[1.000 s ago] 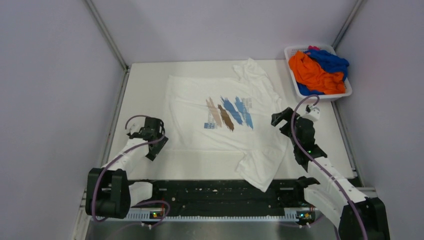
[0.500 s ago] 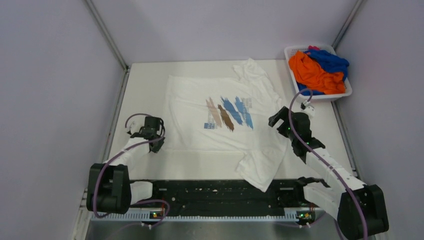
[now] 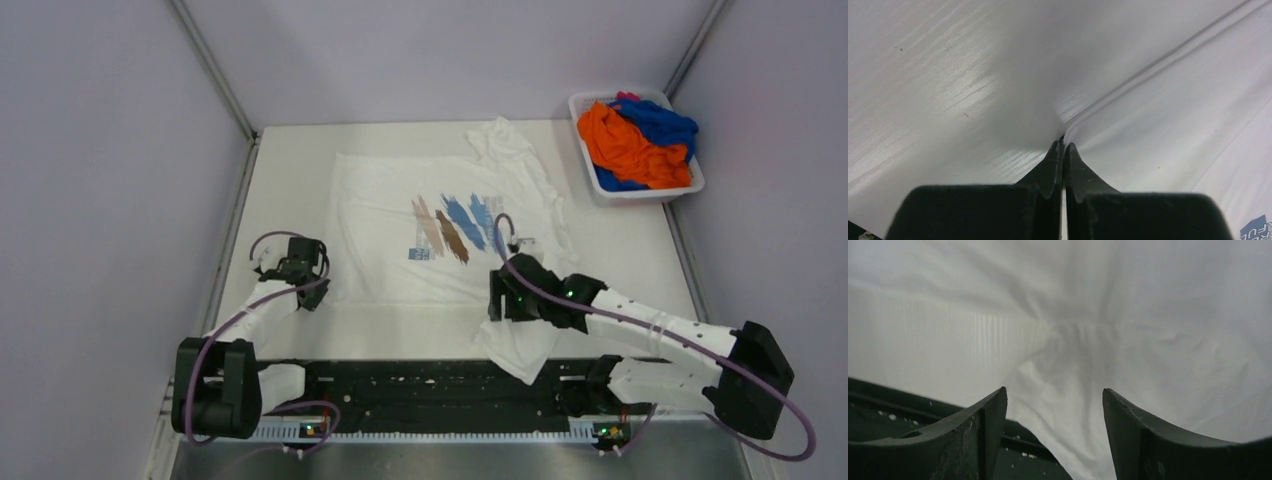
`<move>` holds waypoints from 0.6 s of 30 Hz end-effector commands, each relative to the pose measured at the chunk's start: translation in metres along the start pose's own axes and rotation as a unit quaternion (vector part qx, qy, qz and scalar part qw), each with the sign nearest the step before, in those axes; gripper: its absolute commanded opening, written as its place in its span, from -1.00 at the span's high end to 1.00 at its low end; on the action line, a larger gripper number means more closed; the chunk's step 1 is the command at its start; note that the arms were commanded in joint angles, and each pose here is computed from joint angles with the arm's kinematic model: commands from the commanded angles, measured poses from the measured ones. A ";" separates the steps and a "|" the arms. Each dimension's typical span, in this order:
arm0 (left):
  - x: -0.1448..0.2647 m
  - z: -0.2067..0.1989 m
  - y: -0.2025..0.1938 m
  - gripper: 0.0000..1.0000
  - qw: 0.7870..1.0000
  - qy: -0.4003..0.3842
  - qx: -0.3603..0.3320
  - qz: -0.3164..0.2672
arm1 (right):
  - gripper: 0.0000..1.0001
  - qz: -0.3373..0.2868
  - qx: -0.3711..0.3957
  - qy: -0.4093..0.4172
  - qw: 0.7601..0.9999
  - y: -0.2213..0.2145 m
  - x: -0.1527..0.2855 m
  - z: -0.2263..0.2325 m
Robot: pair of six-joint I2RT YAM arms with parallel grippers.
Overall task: Fold and stack the t-shirts
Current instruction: Grab the side of the flattened tshirt closest away from the robot with both arms
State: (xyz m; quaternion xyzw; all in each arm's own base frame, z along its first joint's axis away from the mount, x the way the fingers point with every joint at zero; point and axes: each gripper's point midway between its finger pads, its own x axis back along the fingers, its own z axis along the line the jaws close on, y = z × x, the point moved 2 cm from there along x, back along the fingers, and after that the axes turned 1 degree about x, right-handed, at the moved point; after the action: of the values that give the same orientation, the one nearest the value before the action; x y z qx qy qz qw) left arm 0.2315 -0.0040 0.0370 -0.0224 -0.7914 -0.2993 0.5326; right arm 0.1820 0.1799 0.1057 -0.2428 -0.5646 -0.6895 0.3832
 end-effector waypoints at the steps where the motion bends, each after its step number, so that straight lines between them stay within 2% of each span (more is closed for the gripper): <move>1: 0.005 0.002 0.002 1.00 1.000 0.004 -0.005 0.000 | -0.37 0.138 0.095 -0.002 0.986 -0.069 0.029 0.004; 7: 0.008 0.001 0.007 1.00 1.000 0.001 -0.007 -0.010 | -0.31 0.195 0.124 0.026 0.972 -0.102 0.041 0.007; 18: 0.014 -0.008 0.015 1.00 1.000 -0.008 -0.007 -0.020 | -0.32 0.200 0.152 -0.075 0.965 -0.133 0.013 -0.012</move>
State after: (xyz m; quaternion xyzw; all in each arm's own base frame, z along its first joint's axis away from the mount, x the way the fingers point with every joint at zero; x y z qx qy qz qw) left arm 0.2265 -0.0026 0.0418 -0.0247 -0.7866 -0.3055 0.5360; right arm 0.0679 0.1788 0.0439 -0.3215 -0.6156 -0.4830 0.5332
